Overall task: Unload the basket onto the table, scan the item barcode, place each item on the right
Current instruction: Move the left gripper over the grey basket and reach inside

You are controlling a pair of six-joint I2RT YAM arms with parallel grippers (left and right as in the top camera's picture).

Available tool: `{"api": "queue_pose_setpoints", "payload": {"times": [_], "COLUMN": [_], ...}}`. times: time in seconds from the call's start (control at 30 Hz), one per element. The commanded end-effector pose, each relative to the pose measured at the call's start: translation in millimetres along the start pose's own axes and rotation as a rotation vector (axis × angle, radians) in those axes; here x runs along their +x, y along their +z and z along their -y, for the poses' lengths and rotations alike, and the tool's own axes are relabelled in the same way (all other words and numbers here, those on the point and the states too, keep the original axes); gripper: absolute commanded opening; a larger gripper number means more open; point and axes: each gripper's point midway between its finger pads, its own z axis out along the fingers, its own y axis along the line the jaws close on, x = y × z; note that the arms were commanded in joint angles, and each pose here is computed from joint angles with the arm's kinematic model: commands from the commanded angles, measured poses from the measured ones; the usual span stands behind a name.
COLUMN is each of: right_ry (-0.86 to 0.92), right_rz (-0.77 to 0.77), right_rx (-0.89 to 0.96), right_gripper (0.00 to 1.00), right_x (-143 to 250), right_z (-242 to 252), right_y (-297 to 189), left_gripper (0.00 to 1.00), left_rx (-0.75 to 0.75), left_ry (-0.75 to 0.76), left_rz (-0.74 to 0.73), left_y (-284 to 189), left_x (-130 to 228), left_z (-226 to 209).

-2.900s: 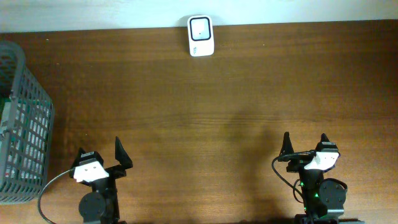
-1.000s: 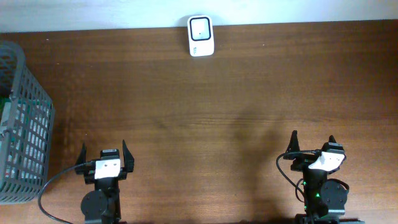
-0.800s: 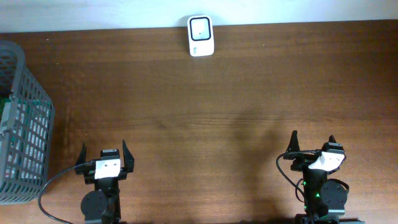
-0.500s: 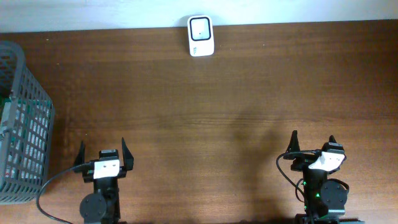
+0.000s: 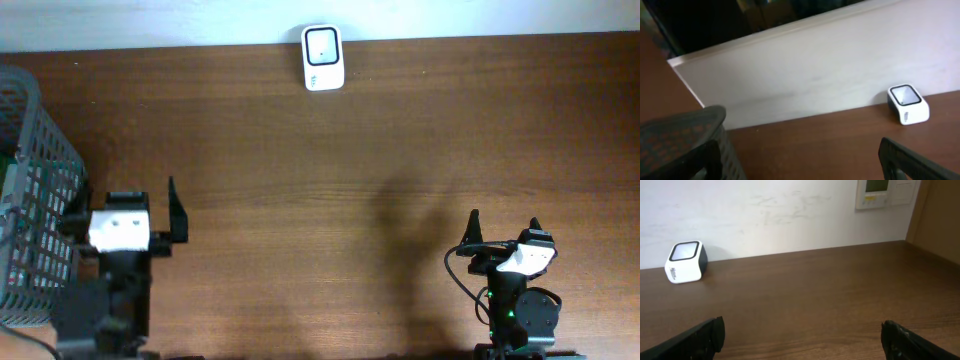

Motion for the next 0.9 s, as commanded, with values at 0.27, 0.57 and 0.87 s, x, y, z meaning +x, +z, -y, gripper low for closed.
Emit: {"api": "queue_pose_setpoints", "payload": {"times": [0.27,0.57,0.87], "right_ry": [0.004,0.004,0.004], "right_rz": [-0.002,-0.002,-0.002], "right_rx": [0.026,0.026,0.026], "right_gripper": [0.98,0.98,0.99], "right_x": [2.0,2.0,2.0], "right_z": [5.2,5.2,5.2], "right_y": [-0.1,-0.1,-0.1], "left_gripper": [0.99,0.99,1.00], "left_rx": [0.181,0.279,0.020], "left_ry": [-0.033,-0.064,-0.264], "left_rz": [-0.276,-0.536,-0.614], "left_y": [56.0,107.2,112.1], "left_x": [-72.5,-61.3,-23.1], "left_z": [1.8,7.3,-92.8]}}
